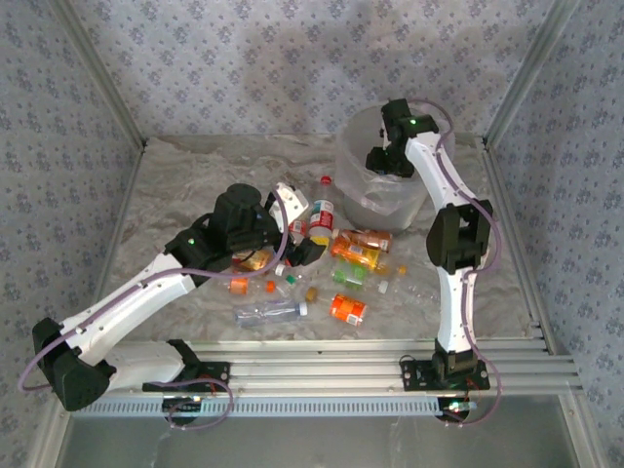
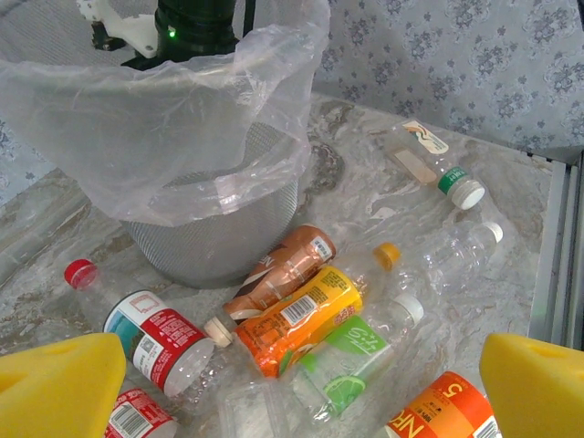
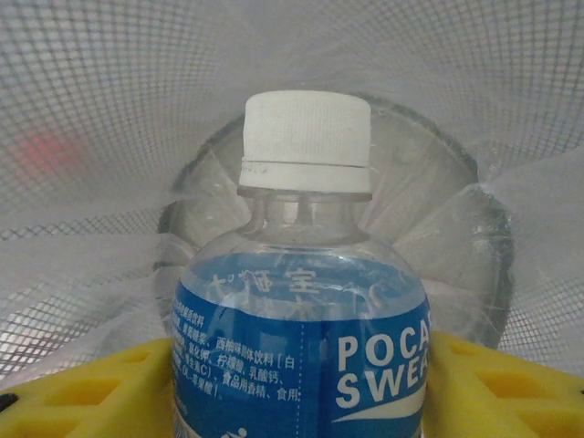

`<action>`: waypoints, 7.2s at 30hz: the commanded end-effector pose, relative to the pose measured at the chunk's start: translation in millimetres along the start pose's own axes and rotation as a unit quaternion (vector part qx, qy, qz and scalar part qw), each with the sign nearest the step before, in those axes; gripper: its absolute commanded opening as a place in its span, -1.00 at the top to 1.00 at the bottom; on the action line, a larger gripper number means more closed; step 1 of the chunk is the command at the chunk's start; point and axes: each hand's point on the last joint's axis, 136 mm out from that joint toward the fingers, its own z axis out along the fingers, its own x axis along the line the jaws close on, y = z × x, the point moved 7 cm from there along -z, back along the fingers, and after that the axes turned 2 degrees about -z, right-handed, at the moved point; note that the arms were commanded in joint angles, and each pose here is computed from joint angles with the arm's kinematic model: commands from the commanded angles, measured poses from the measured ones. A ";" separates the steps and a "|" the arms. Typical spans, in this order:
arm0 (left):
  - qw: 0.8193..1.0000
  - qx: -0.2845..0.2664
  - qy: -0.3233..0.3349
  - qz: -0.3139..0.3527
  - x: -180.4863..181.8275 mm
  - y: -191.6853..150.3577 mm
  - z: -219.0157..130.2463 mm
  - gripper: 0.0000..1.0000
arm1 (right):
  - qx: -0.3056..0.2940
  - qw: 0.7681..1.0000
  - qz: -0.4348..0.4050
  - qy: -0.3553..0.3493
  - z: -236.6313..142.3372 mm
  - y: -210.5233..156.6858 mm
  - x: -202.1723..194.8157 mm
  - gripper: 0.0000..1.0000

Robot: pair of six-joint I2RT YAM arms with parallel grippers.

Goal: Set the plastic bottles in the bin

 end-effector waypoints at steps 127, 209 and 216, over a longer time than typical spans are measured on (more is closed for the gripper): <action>0.998 -0.009 -0.026 0.050 -28.5 1.9 -3.1 -0.99 | 0.007 0.988 0.145 0.048 -71.4 -336.9 -15.2 -0.98; 0.998 -0.010 -0.026 0.050 -28.9 2.8 -3.2 -0.99 | -0.121 0.862 0.492 -0.005 12.2 -278.4 -74.5 -0.86; 0.998 -0.011 -0.025 0.050 -28.7 3.6 -4.0 -0.99 | -0.103 0.880 0.462 -0.027 21.5 -286.4 -77.0 -0.81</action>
